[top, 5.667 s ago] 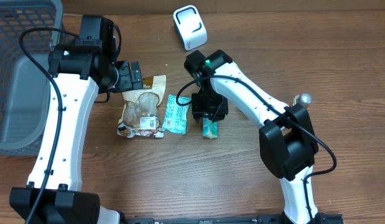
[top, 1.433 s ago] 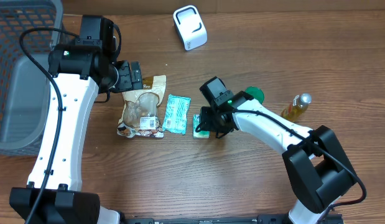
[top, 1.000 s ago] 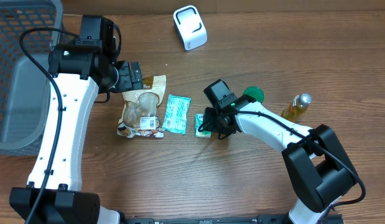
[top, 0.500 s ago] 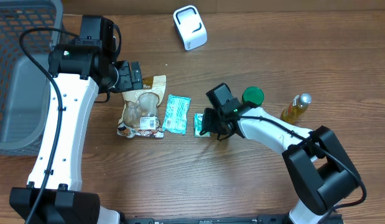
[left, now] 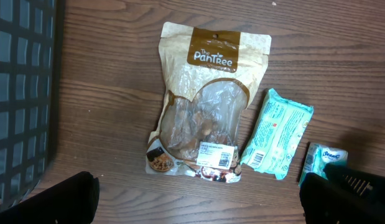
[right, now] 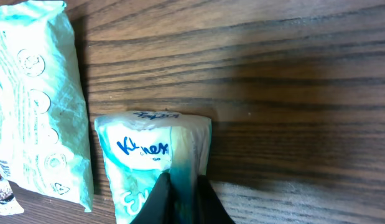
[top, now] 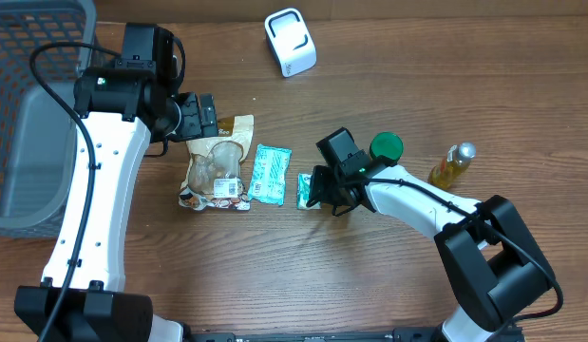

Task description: Scan the item barcode

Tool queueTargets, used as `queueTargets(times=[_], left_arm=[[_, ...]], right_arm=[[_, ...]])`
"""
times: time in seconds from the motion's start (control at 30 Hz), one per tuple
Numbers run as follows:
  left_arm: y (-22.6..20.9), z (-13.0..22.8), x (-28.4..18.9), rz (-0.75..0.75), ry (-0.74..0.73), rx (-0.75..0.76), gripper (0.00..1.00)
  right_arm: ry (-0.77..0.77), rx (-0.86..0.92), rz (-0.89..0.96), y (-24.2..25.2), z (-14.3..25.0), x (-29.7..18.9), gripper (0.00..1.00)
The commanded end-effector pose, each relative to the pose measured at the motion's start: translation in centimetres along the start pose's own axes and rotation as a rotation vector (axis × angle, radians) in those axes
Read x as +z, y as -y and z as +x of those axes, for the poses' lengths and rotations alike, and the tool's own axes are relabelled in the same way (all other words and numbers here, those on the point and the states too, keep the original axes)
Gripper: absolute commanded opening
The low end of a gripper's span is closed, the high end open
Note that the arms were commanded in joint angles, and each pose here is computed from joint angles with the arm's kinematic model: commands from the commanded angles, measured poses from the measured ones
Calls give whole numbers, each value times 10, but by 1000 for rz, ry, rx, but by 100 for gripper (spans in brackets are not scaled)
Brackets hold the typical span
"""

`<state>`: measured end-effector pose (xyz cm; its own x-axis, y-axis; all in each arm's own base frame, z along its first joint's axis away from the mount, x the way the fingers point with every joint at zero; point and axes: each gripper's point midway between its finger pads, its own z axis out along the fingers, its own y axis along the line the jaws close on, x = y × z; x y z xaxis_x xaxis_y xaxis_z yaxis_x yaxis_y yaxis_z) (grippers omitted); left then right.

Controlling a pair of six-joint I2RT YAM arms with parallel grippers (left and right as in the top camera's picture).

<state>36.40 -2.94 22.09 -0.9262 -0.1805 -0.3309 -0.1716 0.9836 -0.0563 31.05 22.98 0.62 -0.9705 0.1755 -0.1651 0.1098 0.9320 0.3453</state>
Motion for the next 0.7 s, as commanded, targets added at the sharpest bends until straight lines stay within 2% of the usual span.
queueTargets(times=[0.0,0.27,0.67], left_arm=[[1,1,3,3,-10,11,100],[1,1,3,3,-10,11,100],[1,1,3,3,-10,11,99]], right_arm=[[-74,11,74,26,20,10,4],[-72,-15,-3,14,15,-6,4],[-162,-26,-175,-1,18,-14,4]])
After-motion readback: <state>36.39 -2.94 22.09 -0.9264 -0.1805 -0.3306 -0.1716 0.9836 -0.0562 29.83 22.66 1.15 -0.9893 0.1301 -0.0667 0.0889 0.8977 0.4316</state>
